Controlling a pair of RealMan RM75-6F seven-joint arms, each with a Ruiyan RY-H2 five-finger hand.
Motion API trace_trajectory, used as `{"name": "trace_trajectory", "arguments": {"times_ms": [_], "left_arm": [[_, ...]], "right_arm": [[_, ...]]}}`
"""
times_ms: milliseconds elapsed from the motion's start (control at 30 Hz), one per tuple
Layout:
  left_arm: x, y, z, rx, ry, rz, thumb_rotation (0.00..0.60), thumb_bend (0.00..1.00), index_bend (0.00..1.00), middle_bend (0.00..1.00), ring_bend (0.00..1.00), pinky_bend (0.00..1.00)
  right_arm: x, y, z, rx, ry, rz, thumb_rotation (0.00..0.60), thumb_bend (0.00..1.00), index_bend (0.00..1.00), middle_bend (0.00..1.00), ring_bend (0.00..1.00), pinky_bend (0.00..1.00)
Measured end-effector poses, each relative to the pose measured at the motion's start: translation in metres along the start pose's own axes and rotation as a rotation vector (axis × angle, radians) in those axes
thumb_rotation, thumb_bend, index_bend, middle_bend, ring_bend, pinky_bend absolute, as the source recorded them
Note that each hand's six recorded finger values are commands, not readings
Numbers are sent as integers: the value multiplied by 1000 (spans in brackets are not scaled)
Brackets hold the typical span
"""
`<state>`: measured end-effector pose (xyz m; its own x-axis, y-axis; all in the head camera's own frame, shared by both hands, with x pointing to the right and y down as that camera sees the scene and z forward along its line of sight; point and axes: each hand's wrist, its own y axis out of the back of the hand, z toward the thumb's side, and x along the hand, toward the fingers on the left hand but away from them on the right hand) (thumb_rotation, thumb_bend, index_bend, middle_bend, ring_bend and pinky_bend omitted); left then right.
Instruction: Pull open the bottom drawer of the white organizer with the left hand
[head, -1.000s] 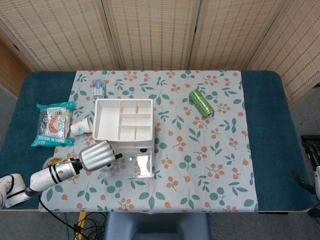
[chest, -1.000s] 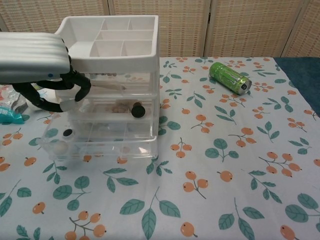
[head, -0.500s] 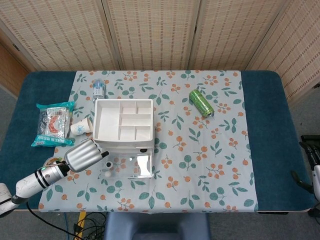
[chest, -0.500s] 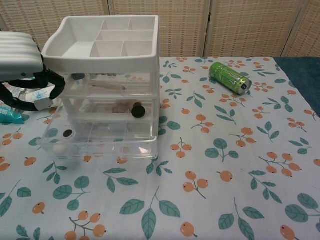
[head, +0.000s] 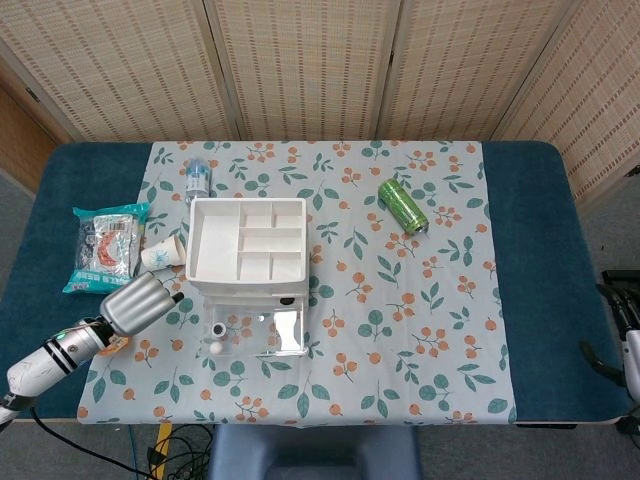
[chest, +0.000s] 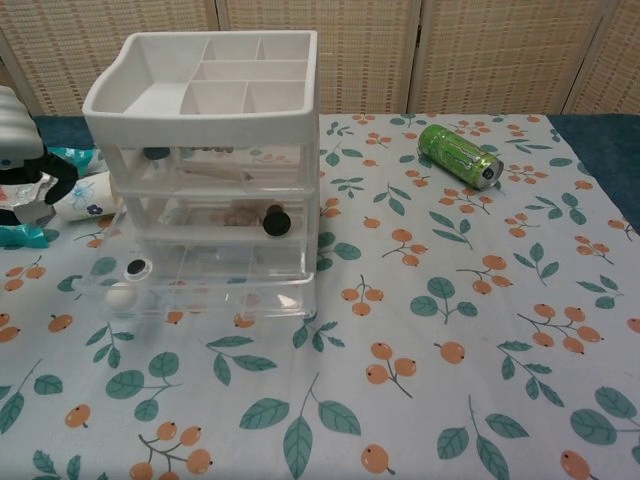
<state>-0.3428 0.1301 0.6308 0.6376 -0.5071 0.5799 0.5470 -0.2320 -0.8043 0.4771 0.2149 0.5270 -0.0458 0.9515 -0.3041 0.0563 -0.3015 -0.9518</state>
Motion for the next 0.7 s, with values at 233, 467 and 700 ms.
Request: {"name": "trace_trajectory", "arguments": {"times_ms": [233,467,700], "left_arm": [[-2,-18,4,-19,1,-46,600,243,528,923,966,1000],[-2,-47,9,-78,13,-110,600,243,526,922,966,1000],[2,-60,27,-101,2,-127,600,243,518,922,966,1000]], "right_arm": [[0,1,3,1,5,0,600,279,125,177,178,168],[2,2,3,2,0,-1,600,279,125,177,178,168],[1,1,6,3,9,3,600,279,125,177,183,168]]}}
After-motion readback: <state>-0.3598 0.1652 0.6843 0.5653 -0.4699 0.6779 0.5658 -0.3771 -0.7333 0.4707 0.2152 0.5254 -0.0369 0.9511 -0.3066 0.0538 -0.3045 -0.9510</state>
